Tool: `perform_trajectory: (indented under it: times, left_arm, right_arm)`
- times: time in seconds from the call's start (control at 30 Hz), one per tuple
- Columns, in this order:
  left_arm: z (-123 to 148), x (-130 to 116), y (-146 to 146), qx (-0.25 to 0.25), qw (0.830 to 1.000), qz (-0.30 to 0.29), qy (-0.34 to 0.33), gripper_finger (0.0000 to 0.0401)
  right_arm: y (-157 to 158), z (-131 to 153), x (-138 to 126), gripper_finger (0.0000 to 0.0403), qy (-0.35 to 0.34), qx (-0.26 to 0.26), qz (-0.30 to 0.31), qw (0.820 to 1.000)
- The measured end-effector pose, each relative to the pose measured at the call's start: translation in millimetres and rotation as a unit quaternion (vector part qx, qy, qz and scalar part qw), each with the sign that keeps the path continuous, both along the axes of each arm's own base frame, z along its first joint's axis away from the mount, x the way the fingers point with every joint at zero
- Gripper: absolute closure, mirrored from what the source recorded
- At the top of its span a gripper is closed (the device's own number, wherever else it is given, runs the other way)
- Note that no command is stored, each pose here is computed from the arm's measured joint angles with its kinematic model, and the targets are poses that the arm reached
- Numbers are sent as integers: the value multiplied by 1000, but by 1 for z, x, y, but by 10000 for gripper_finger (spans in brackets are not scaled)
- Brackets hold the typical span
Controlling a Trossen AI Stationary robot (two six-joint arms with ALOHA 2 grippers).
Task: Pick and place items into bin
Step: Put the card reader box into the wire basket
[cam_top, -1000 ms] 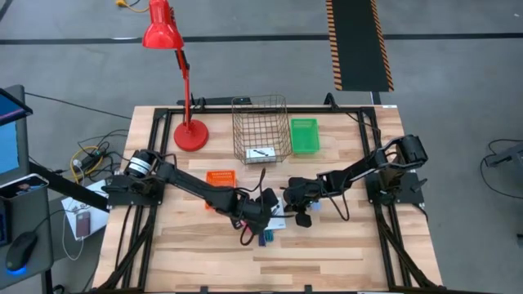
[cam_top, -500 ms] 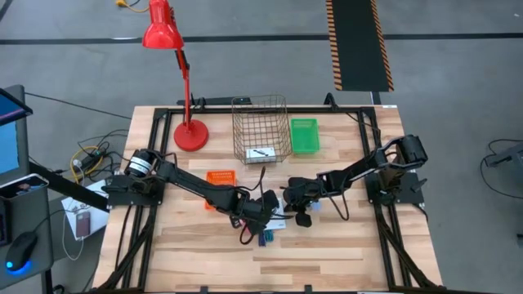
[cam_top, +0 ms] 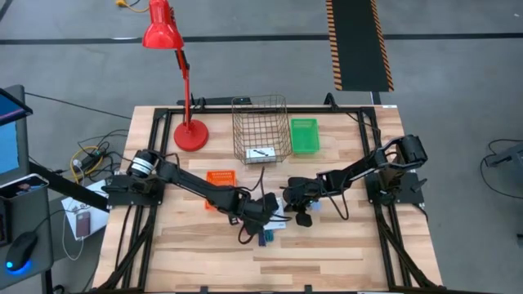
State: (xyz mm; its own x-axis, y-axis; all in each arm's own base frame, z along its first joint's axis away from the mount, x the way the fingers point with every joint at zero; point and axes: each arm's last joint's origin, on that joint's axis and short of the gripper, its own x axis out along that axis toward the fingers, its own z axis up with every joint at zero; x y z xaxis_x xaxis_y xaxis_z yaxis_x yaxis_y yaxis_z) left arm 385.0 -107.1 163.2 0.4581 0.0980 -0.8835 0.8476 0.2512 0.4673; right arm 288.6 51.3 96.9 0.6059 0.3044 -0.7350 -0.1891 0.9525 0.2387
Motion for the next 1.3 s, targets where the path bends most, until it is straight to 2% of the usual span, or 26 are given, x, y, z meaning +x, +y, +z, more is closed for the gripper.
perform_trajectory:
  times: [0.23,0.47,0.9,1.3]
  left_arm:
    - [-15,6,-3,29,999,22,-12,264]
    - [-15,9,-3,24,998,40,-30,264]
    - [-13,13,-6,1,998,31,-48,264]
    - [-12,14,-6,11,997,36,-62,295]
  right_arm:
    - [0,0,0,403,0,-4,7,1000]
    - [0,0,0,403,0,-10,13,1000]
    - [0,-1,-1,403,-1,-17,23,1000]
    - [0,-1,-2,403,2,-16,24,1000]
